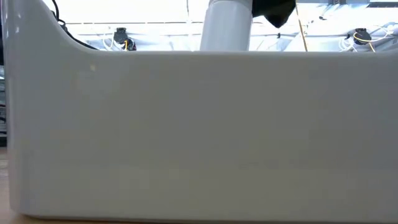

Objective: Pick and place pill bottles into a basket
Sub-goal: Put the white pill bottle into the gray bin

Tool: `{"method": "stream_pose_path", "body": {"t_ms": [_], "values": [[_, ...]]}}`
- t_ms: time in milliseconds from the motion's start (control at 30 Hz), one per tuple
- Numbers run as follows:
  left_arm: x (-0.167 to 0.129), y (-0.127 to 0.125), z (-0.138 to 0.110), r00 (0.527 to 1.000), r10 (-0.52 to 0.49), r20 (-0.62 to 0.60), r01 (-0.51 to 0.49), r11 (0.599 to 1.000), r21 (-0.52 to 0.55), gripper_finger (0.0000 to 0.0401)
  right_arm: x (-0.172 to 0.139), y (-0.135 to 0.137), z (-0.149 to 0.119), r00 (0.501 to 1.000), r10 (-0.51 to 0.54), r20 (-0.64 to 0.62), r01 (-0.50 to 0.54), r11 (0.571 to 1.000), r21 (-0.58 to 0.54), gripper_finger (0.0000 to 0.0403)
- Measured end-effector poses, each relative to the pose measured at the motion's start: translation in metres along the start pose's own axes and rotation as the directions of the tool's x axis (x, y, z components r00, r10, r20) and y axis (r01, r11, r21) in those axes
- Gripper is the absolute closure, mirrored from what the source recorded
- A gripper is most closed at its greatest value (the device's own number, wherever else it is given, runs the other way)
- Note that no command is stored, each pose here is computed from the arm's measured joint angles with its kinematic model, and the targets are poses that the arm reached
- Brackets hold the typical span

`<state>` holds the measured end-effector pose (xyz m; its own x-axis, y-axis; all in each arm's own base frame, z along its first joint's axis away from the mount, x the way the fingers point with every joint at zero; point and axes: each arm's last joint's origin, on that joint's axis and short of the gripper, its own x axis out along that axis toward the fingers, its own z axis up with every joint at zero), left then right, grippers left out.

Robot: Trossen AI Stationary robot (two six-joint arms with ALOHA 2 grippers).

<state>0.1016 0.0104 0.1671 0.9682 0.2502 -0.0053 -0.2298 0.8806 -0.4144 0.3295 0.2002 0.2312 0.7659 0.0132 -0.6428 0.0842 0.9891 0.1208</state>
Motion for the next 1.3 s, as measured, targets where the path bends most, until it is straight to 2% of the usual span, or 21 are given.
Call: {"method": "stream_pose_path", "body": {"t_ms": [233,633,800,1033,1167,1300], "values": [[0.0,0.0,0.0,1.0,0.0,0.001,0.0,1.0,0.003,0.0132,0.017,0.003,-0.01,0.999,0.008,-0.037,-0.007,0.999,0.032,0.0251],[0.0,0.0,0.0,1.0,0.004,0.003,-0.004,1.0,0.0,0.0132,0.026,0.009,-0.022,0.998,0.006,-0.064,-0.004,0.999,0.043,0.025],[0.0,0.0,0.0,1.0,0.001,0.002,-0.001,1.0,0.003,0.0132,0.041,0.008,-0.034,0.993,-0.003,-0.122,0.009,0.999,0.049,0.0251],[0.0,0.0,0.0,1.0,0.001,0.002,-0.001,1.0,0.003,0.0132,0.045,0.005,-0.039,0.988,-0.033,-0.153,0.043,0.997,0.065,0.025],[0.0,0.0,0.0,1.0,0.0,0.001,0.0,1.0,0.002,0.0132,0.042,0.004,-0.044,0.982,-0.1,-0.163,0.111,0.992,0.062,0.0251],[0.0,0.0,0.0,1.0,0.0,0.001,0.0,1.0,0.0,0.0132,0.041,0.005,-0.045,0.981,-0.102,-0.166,0.115,0.991,0.071,0.0248]]}}
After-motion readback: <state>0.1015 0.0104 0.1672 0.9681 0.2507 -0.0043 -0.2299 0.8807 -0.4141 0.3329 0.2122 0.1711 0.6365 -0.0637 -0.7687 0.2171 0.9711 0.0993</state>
